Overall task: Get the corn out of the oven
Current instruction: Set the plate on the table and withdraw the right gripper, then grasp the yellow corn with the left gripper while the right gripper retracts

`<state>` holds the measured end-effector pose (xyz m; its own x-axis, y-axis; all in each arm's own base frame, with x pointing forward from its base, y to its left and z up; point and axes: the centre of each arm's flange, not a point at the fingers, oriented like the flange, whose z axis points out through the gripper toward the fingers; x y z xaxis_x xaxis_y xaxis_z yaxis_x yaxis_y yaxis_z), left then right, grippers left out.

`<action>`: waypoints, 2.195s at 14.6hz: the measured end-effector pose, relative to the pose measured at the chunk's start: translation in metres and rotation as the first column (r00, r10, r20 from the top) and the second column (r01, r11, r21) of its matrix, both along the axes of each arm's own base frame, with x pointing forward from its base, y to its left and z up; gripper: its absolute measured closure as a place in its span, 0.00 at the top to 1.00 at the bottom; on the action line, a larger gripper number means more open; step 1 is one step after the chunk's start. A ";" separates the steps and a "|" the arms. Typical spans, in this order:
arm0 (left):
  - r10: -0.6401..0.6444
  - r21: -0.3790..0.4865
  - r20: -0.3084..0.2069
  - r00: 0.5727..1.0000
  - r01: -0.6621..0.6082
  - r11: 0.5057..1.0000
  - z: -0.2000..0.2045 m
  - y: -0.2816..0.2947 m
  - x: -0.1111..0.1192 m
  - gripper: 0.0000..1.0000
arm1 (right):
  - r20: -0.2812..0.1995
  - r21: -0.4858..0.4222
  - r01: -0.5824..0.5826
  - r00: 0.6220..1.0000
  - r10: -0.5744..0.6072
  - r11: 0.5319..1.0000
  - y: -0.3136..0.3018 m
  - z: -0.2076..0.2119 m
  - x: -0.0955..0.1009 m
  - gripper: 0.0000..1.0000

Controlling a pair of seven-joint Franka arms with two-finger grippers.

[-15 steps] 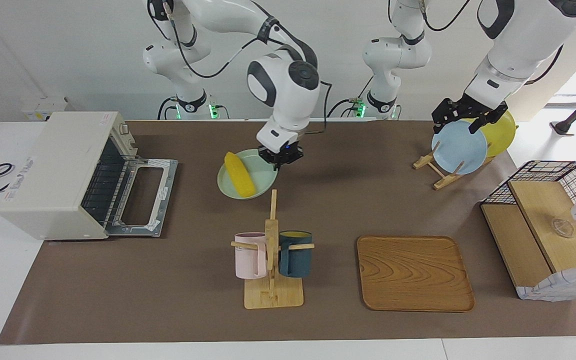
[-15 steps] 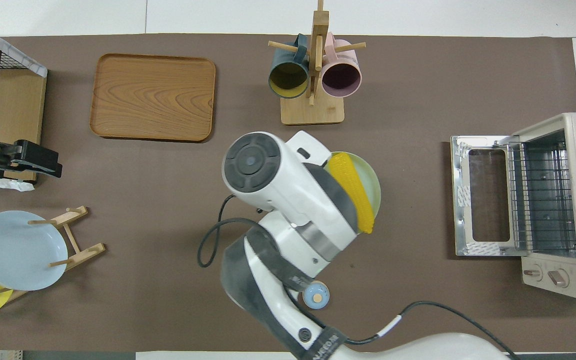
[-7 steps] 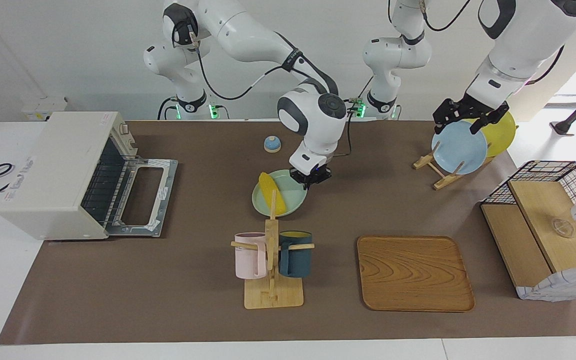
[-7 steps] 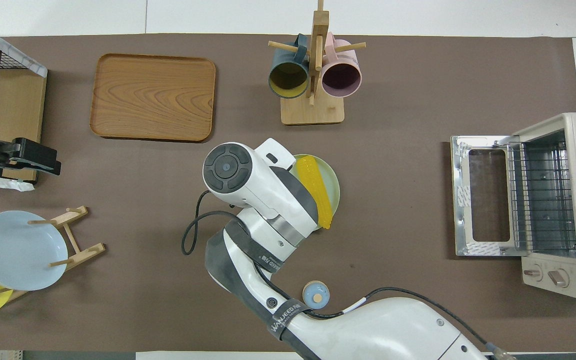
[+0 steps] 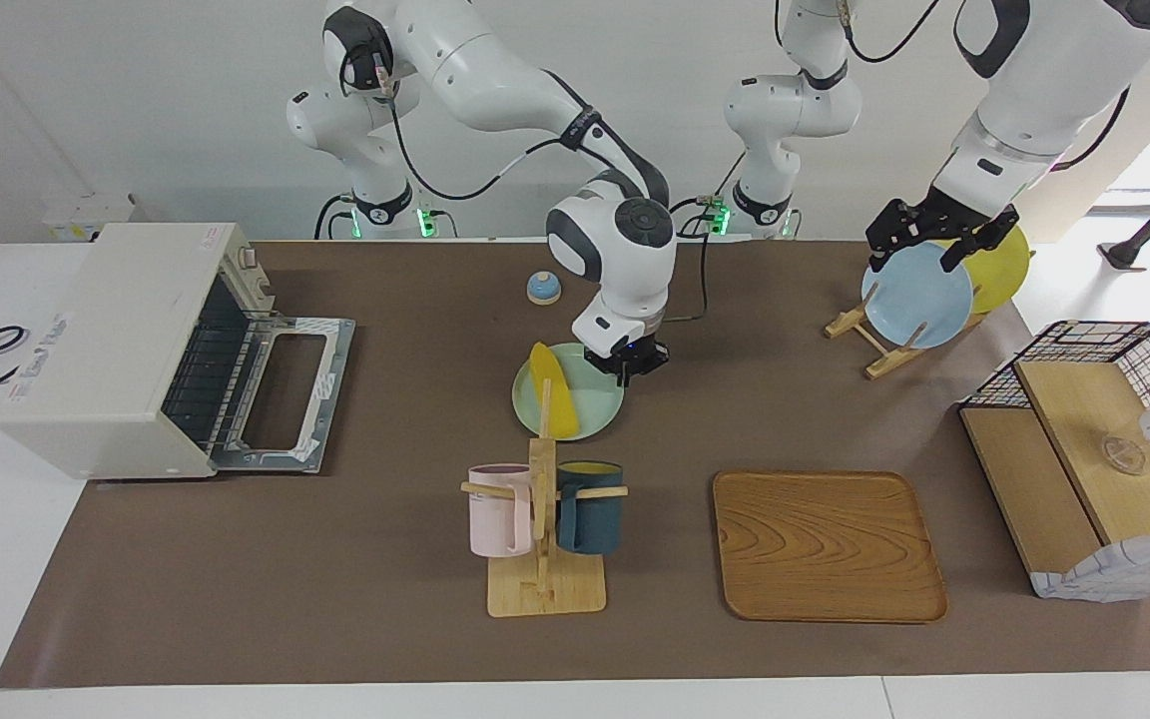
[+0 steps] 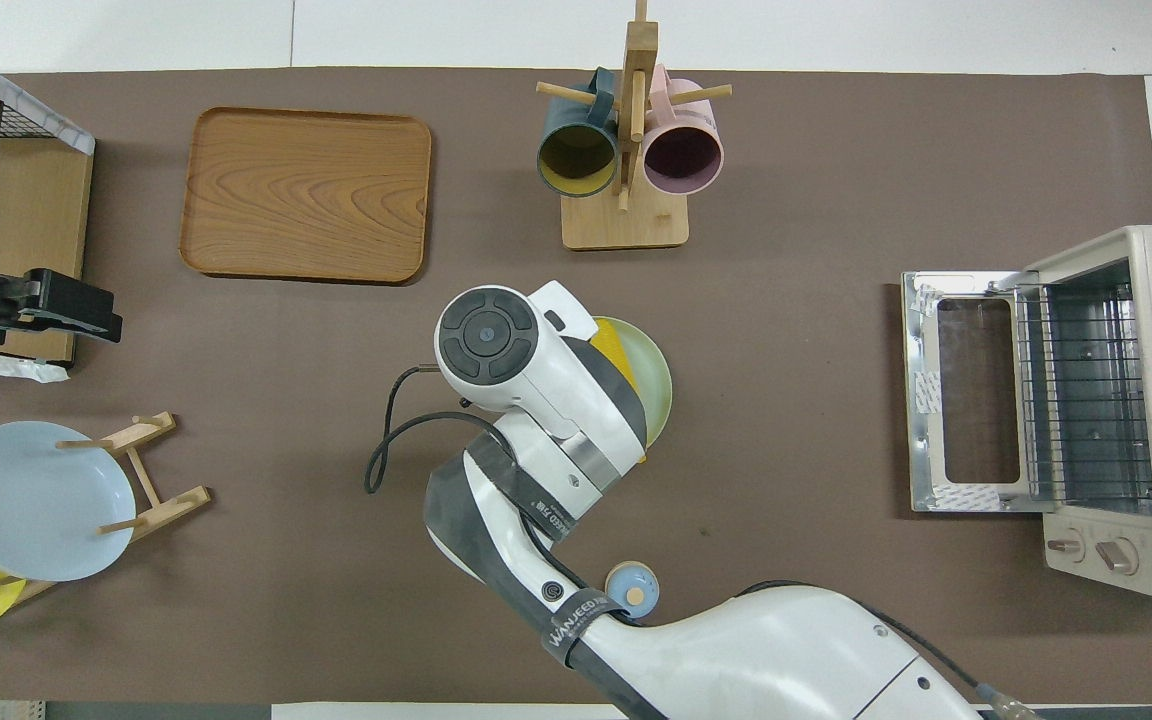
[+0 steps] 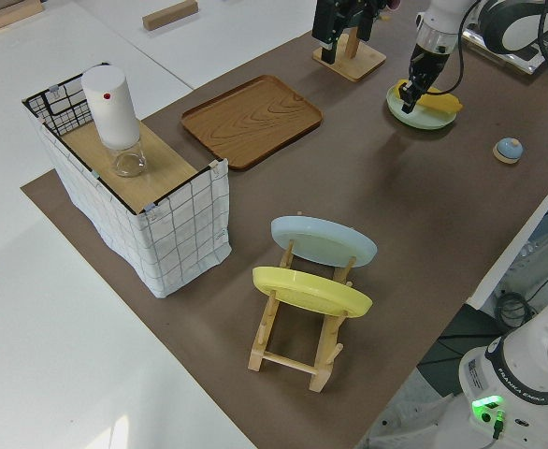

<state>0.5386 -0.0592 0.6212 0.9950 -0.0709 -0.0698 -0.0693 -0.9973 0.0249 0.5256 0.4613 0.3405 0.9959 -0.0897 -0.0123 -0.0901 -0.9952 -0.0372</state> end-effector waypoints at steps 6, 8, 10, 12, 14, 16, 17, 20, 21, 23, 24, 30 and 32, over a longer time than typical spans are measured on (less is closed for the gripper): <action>0.001 -0.003 0.032 0.999 -0.001 1.000 -0.011 -0.001 0.004 1.00 | 0.045 -0.002 0.032 0.998 -0.032 0.999 -0.024 0.051 0.018 0.04; -0.004 -0.002 0.022 1.000 0.004 1.000 -0.020 -0.003 -0.001 1.00 | 0.020 -0.047 0.029 0.999 -0.028 0.998 -0.065 0.079 0.031 0.01; -0.010 -0.001 0.014 1.000 0.010 1.000 -0.031 -0.012 -0.007 1.00 | -0.021 -0.079 0.024 0.999 -0.026 0.997 -0.121 0.102 0.043 0.01; 0.013 -0.001 0.012 1.000 -0.013 1.000 -0.041 -0.030 -0.013 1.00 | -0.063 -0.099 0.035 0.997 -0.041 0.994 -0.186 0.100 0.050 0.01; 0.046 0.000 0.021 0.999 -0.046 0.999 -0.059 -0.061 -0.018 1.00 | -0.111 -0.139 0.047 0.992 -0.062 0.989 -0.251 0.072 0.048 0.01; 0.081 -0.008 0.039 0.996 -0.081 0.997 -0.085 -0.104 -0.027 1.00 | -0.121 -0.163 0.028 0.991 -0.049 0.986 -0.307 0.029 0.038 0.01; 0.093 -0.017 0.045 0.995 -0.092 0.996 -0.096 -0.126 -0.034 1.00 | -0.114 -0.175 0.013 0.993 -0.034 0.985 -0.326 0.010 0.030 0.01; 0.099 -0.048 0.078 0.992 -0.096 0.994 -0.121 -0.197 -0.056 1.00 | -0.122 -0.201 -0.032 0.992 0.007 0.979 -0.375 -0.022 0.011 0.01; 0.107 -0.061 0.090 0.990 -0.102 0.993 -0.132 -0.223 -0.063 1.00 | -0.129 -0.207 -0.035 0.992 0.008 0.978 -0.389 -0.026 0.010 0.01; 0.118 -0.088 0.112 0.987 -0.108 0.990 -0.158 -0.273 -0.074 1.00 | -0.131 -0.205 -0.028 0.991 0.001 0.978 -0.408 -0.031 0.009 0.01; 0.117 -0.103 0.117 0.986 -0.105 0.989 -0.173 -0.296 -0.079 1.00 | -0.128 -0.203 -0.023 0.992 -0.003 0.979 -0.411 -0.034 0.008 0.01; 0.187 -0.177 0.097 0.977 -0.168 0.970 -0.246 -0.374 -0.085 1.00 | -0.102 -0.203 -0.072 0.993 0.052 0.976 -0.424 -0.049 0.000 0.01; 0.212 -0.183 0.094 0.973 -0.193 0.964 -0.259 -0.391 -0.069 1.00 | -0.102 -0.225 -0.102 0.992 0.081 0.969 -0.422 -0.048 0.000 0.01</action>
